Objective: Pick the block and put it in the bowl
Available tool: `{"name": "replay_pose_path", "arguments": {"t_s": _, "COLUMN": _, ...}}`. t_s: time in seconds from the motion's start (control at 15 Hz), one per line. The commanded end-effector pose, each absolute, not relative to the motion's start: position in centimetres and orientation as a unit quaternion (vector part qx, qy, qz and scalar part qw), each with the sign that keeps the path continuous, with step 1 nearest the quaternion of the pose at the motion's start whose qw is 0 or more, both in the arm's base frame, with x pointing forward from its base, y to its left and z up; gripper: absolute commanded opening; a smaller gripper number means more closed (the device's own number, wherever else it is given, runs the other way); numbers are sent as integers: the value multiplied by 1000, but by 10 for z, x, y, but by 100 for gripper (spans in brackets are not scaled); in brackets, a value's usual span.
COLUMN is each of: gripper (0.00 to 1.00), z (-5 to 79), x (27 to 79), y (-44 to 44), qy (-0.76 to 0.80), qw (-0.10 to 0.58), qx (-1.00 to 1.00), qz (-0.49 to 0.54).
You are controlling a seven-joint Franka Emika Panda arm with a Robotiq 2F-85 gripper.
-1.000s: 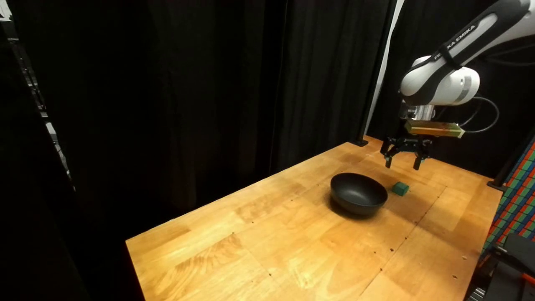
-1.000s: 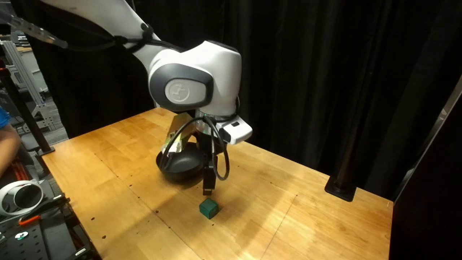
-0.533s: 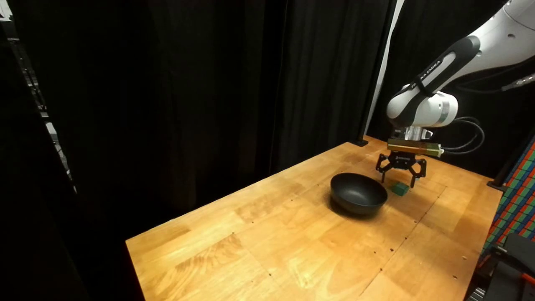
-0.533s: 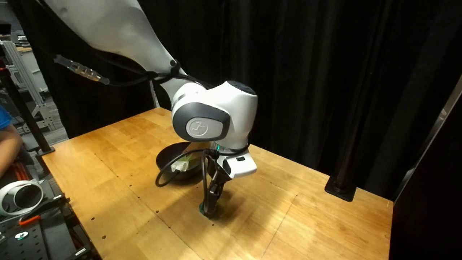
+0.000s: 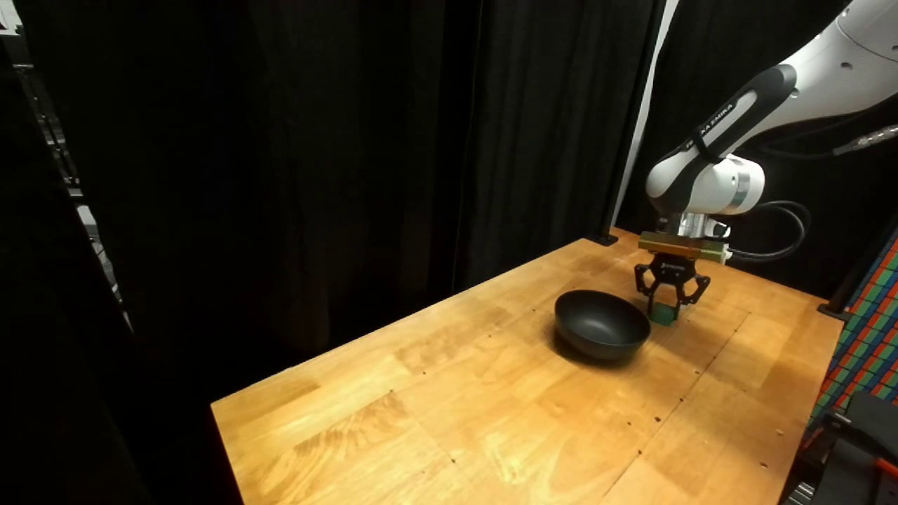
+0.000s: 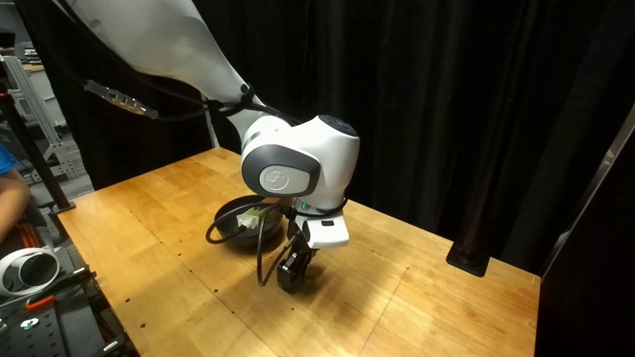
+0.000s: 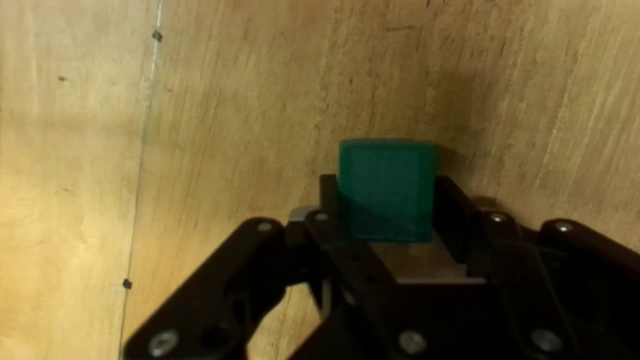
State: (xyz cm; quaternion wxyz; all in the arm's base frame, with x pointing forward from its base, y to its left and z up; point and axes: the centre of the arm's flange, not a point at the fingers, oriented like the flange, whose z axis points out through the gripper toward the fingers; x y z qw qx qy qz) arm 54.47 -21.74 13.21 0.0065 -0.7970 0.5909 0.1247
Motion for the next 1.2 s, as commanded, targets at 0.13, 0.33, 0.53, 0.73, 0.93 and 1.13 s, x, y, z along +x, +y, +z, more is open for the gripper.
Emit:
{"name": "replay_pose_path", "arguments": {"t_s": 0.13, "gripper": 17, "z": 179, "x": 550, "y": -203, "qy": 604, "qw": 18, "qx": -785, "qz": 138}}
{"name": "replay_pose_path", "arguments": {"t_s": 0.33, "gripper": 17, "z": 214, "x": 557, "y": -177, "qy": 584, "qw": 52, "qx": -801, "qz": 119}}
{"name": "replay_pose_path", "arguments": {"t_s": 0.53, "gripper": 17, "z": 231, "x": 565, "y": -139, "qy": 569, "qw": 95, "qx": -809, "qz": 115}}
{"name": "replay_pose_path", "arguments": {"t_s": 0.73, "gripper": 68, "z": 230, "x": 565, "y": -106, "qy": 549, "qw": 116, "qx": -814, "qz": 153}}
{"name": "replay_pose_path", "arguments": {"t_s": 0.93, "gripper": 88, "z": 231, "x": 554, "y": -94, "qy": 527, "qw": 126, "qx": -818, "qz": 195}}
{"name": "replay_pose_path", "arguments": {"t_s": 1.13, "gripper": 100, "z": 234, "x": 542, "y": -101, "qy": 508, "qw": 136, "qx": -822, "qz": 219}}
